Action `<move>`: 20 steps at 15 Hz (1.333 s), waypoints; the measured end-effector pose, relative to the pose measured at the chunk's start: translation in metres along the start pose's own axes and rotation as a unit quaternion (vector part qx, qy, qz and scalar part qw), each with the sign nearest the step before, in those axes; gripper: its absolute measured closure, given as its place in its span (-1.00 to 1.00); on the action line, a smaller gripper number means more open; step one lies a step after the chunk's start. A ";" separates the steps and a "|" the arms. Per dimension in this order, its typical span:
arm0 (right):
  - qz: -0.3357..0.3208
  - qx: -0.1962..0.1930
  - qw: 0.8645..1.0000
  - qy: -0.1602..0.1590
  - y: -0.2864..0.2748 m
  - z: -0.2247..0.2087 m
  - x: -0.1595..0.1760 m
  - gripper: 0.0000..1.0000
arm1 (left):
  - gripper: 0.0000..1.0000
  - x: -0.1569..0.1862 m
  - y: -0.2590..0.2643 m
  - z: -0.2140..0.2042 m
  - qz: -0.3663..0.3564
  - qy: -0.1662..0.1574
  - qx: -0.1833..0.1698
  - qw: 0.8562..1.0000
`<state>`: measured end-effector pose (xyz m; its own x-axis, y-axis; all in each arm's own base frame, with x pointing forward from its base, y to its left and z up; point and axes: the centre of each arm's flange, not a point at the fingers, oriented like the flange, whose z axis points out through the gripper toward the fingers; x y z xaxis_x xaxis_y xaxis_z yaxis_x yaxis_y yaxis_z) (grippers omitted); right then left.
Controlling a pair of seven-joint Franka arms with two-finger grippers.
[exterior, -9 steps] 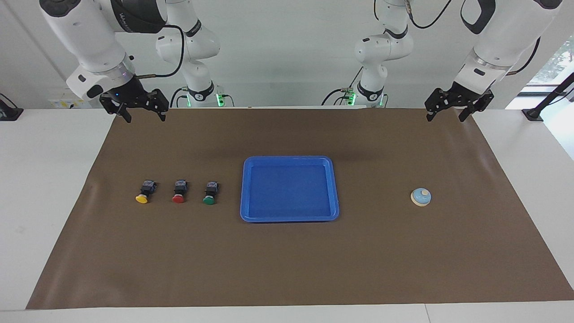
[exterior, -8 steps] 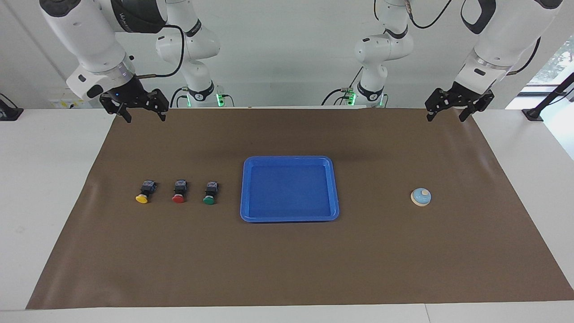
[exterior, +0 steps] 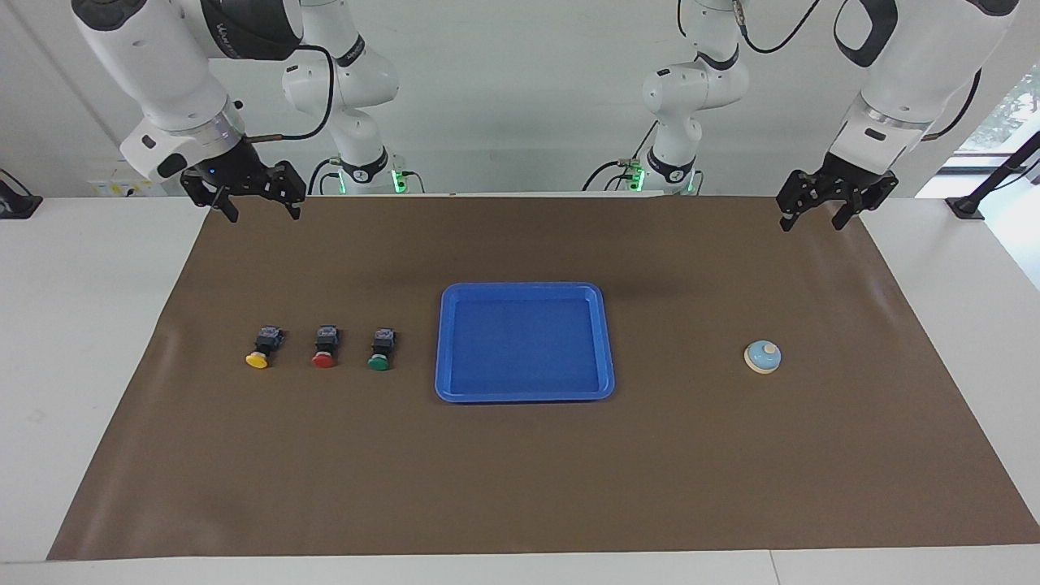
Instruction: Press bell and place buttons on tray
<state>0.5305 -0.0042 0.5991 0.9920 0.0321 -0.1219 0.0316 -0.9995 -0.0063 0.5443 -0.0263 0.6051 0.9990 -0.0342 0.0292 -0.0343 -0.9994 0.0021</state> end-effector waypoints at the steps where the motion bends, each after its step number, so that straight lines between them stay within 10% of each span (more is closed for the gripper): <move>1: 0.000 0.000 1.000 0.000 0.000 0.000 0.000 -1.00 | -0.14 0.003 -0.006 0.011 -0.006 0.007 0.000 1.000; 5: 0.000 0.000 1.000 0.000 0.000 0.000 0.000 -1.00 | 0.95 0.026 -0.040 0.075 -0.034 0.039 -0.003 0.999; 11: 0.000 0.000 1.000 0.000 0.000 0.000 0.000 -1.00 | 0.98 0.059 -0.052 0.213 -0.042 0.054 -0.020 0.997; 20: 0.000 0.000 1.000 0.000 0.000 0.000 0.000 -1.00 | 0.98 0.040 -0.045 0.267 -0.040 0.036 -0.023 0.998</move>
<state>0.5305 -0.0042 0.5991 0.9920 0.0321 -0.1219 0.0315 -0.9995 -0.0064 0.5935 0.0166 0.3389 0.9939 0.0470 0.0995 0.0418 -0.9977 0.0538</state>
